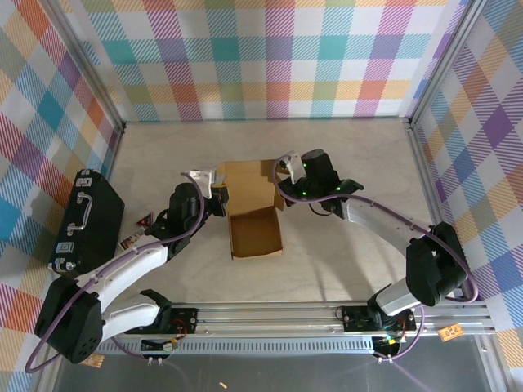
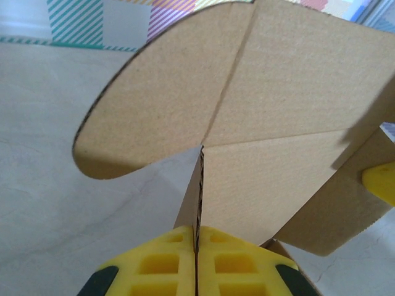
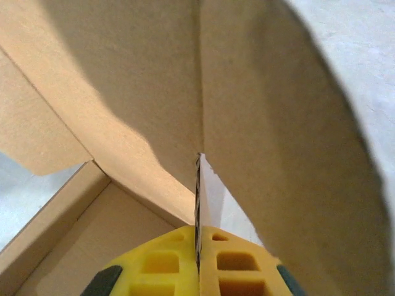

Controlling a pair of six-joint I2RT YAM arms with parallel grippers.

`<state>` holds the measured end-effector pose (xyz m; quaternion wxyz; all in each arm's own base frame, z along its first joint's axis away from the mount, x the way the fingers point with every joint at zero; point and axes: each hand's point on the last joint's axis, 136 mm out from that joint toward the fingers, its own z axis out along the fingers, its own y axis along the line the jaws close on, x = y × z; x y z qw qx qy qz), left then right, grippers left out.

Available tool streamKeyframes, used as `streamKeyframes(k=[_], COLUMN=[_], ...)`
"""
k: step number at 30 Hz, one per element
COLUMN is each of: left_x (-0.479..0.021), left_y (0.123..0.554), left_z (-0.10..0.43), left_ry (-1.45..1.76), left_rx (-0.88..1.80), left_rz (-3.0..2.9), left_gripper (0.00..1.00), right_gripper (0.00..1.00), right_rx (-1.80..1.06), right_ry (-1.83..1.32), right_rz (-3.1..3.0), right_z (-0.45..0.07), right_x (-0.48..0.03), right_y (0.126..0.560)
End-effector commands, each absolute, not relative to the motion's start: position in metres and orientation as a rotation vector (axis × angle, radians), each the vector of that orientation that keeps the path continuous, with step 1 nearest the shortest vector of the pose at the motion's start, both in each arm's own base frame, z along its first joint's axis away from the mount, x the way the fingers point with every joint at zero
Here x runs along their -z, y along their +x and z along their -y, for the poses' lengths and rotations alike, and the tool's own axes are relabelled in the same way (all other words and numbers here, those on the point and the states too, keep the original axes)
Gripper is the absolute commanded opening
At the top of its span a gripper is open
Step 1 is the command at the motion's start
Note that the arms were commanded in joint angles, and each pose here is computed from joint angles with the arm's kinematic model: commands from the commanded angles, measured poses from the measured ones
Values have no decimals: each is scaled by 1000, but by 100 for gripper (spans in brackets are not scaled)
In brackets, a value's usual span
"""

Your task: Fold the paper box

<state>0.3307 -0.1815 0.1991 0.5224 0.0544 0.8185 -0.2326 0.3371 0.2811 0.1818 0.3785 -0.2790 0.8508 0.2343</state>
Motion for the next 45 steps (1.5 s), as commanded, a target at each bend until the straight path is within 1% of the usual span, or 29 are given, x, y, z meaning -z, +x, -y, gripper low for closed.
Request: streamKeyframes(k=[1,8,15,20,29,45], left_x=[-219,-208,-199,-192,-171,-145], left_y=[331,332,327,314,301,286], left_z=[206,223,227,236,225,227], left_ry=[77,49,4,21,-2,2], left_rx=[764,793,800,821,791,831], left_rz=[-1917,-1985,-2022,-2050,-2084,-2149], left_gripper=[7,7,8,11,12,13], right_gripper=[4,4,5,7,9,10], right_rx=[-625,-625,-595,-589,-610,-601], right_ry=[-618,-537,-467,-423,-426,-443], right_rz=[-2125,-2167,-2221,-2240,-2284,-2341], right_z=[-305,-322,-321,-321,-326,-317], right_x=[-209,-214,-197,-186,-171,-142], right_y=[341,327,314,309,294,273])
